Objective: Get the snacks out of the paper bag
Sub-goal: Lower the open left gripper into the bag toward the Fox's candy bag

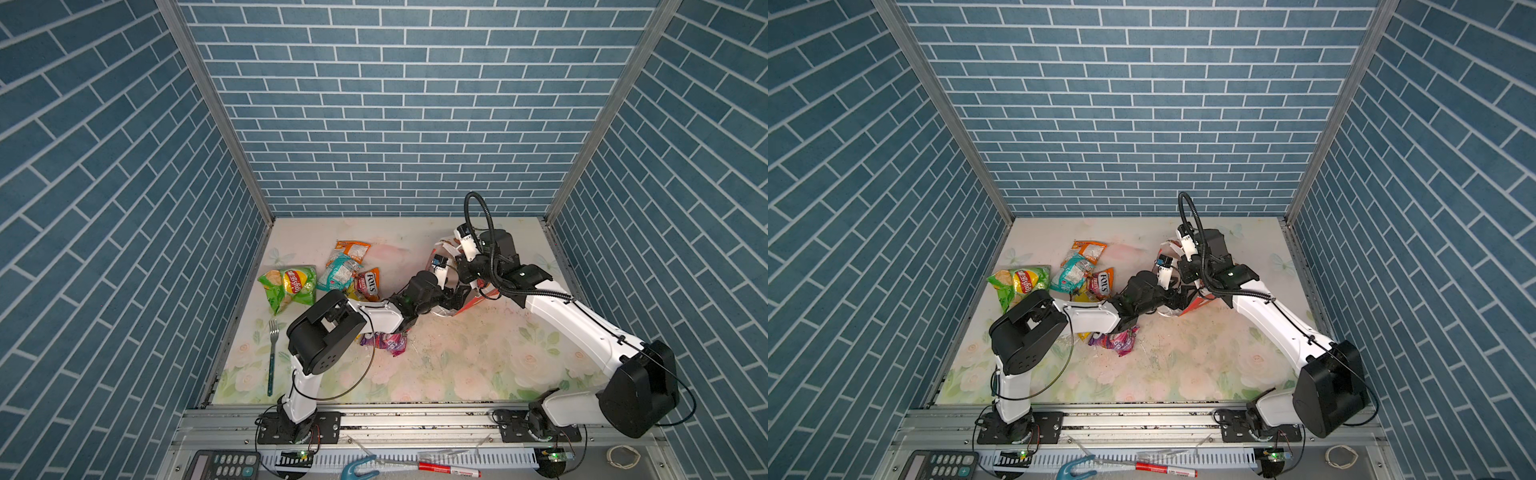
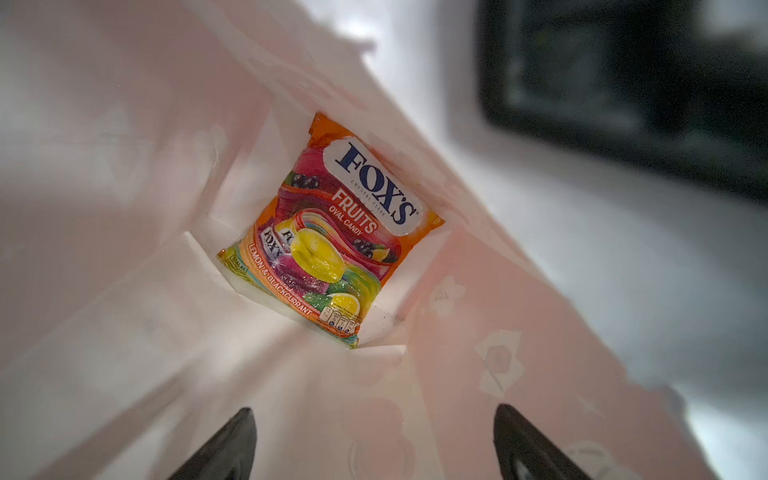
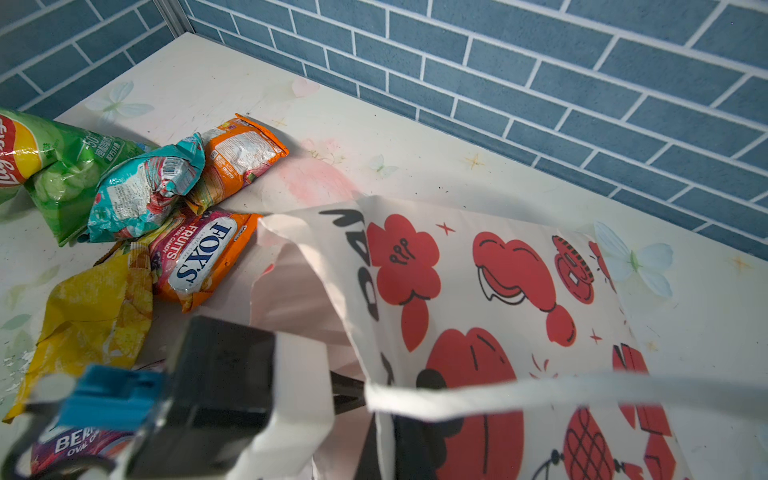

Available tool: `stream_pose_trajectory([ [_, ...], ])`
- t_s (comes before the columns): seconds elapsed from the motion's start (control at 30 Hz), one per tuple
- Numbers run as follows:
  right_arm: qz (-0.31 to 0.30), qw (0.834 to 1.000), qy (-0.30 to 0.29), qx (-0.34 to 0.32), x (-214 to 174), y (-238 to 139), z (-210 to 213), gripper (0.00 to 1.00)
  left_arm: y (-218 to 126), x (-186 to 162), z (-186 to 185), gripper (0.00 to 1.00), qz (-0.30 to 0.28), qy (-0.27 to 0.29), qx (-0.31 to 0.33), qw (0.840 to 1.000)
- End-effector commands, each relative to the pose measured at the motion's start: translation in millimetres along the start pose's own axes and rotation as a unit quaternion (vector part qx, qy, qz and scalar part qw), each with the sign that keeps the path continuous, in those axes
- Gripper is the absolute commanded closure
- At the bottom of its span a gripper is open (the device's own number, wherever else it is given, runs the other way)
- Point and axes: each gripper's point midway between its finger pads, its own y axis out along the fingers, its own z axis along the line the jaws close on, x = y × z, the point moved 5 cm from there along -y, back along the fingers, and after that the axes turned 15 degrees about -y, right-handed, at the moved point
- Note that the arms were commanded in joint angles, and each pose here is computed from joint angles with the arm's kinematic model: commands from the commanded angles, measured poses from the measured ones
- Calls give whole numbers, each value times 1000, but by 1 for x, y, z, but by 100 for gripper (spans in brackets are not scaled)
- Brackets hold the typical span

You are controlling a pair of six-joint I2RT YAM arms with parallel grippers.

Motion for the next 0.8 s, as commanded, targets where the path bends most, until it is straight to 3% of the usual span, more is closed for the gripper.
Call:
stream_pose_trajectory([
  [0.0, -44, 999, -5, -16, 29, -15, -10, 100, 13, -9, 2, 8, 11, 6, -10, 1000],
  [0.1, -53, 999, -6, -12, 32, -16, -10, 100, 21, -14, 4, 1, 24, 18, 0, 1000],
  [0.77, -51, 998, -34, 14, 23, -12, -1, 100, 48, -2, -12, 0, 27, 36, -17, 999],
])
